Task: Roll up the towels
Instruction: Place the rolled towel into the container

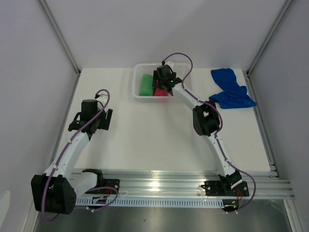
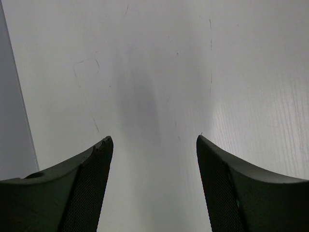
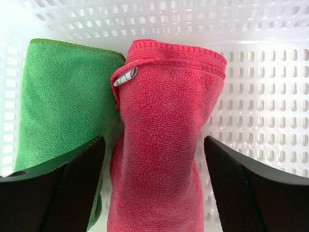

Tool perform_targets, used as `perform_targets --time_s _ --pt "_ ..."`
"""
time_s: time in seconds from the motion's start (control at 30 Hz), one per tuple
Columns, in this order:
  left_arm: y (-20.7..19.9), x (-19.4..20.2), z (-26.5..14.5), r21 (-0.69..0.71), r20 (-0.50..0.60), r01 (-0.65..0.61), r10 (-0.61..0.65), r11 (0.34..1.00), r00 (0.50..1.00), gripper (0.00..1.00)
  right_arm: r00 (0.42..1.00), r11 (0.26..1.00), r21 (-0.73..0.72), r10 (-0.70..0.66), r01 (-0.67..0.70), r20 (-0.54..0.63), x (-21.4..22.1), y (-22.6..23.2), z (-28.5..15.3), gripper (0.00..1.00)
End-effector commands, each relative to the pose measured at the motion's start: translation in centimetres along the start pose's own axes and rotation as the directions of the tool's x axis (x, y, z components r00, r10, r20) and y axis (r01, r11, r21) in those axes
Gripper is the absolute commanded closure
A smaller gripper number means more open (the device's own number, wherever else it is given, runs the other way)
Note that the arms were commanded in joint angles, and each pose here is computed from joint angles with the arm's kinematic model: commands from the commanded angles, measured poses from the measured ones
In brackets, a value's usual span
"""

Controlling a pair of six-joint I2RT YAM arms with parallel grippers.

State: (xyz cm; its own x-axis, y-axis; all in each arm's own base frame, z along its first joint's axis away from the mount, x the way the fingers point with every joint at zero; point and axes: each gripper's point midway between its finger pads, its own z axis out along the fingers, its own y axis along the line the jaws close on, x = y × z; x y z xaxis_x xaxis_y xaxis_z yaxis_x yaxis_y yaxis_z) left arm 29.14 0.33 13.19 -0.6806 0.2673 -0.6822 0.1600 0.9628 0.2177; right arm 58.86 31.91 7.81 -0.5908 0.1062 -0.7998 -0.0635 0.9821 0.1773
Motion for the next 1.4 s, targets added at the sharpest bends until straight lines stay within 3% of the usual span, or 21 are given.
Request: perform_targets --time_s 0.0,0.47,0.67,0.8,0.97,1.07,1.2,1.37 --pt "0.2 -1.0 -0.1 0.000 0.036 0.027 -0.027 1.000 0.999 0.27 1.000 1.000 -0.025 0.003 -0.003 0.023 -2.6 0.5 -2.4 0.14" --pt "0.2 -0.9 -0.2 0.003 0.036 0.025 -0.025 1.000 0.999 0.27 0.996 0.998 -0.030 -0.060 0.058 -0.072 1.1 0.6 -1.5 0.20" --pt "0.3 -0.8 -0.1 0.004 0.036 0.031 -0.031 1.000 0.999 0.27 0.990 0.998 -0.018 -0.069 0.067 -0.119 2.9 -0.2 -0.6 0.31" --pt "0.3 -0.9 -0.2 0.005 0.038 0.030 -0.030 1.000 0.999 0.27 0.991 0.998 -0.018 -0.066 0.064 -0.118 3.0 -0.2 -0.5 0.44" --pt "0.4 -1.0 -0.2 0.003 0.042 0.032 -0.032 0.999 0.999 0.27 0.992 0.997 -0.025 -0.078 0.075 -0.097 2.3 0.1 -0.7 0.45" --pt "0.3 -0.9 -0.1 0.004 0.038 0.031 -0.031 1.000 0.999 0.27 0.992 0.996 -0.024 -0.087 0.086 -0.086 1.9 0.1 -0.9 0.42" --pt "0.3 -0.9 -0.1 0.006 0.038 0.031 -0.031 0.999 0.999 0.27 0.995 0.997 -0.025 -0.073 0.071 -0.069 0.8 -0.1 -1.4 0.18" --pt "0.3 -0.9 -0.2 0.007 0.040 0.031 -0.031 1.000 0.999 0.27 0.997 0.997 -0.048 -0.068 0.067 -0.036 -0.6 0.3 -1.9 0.16"
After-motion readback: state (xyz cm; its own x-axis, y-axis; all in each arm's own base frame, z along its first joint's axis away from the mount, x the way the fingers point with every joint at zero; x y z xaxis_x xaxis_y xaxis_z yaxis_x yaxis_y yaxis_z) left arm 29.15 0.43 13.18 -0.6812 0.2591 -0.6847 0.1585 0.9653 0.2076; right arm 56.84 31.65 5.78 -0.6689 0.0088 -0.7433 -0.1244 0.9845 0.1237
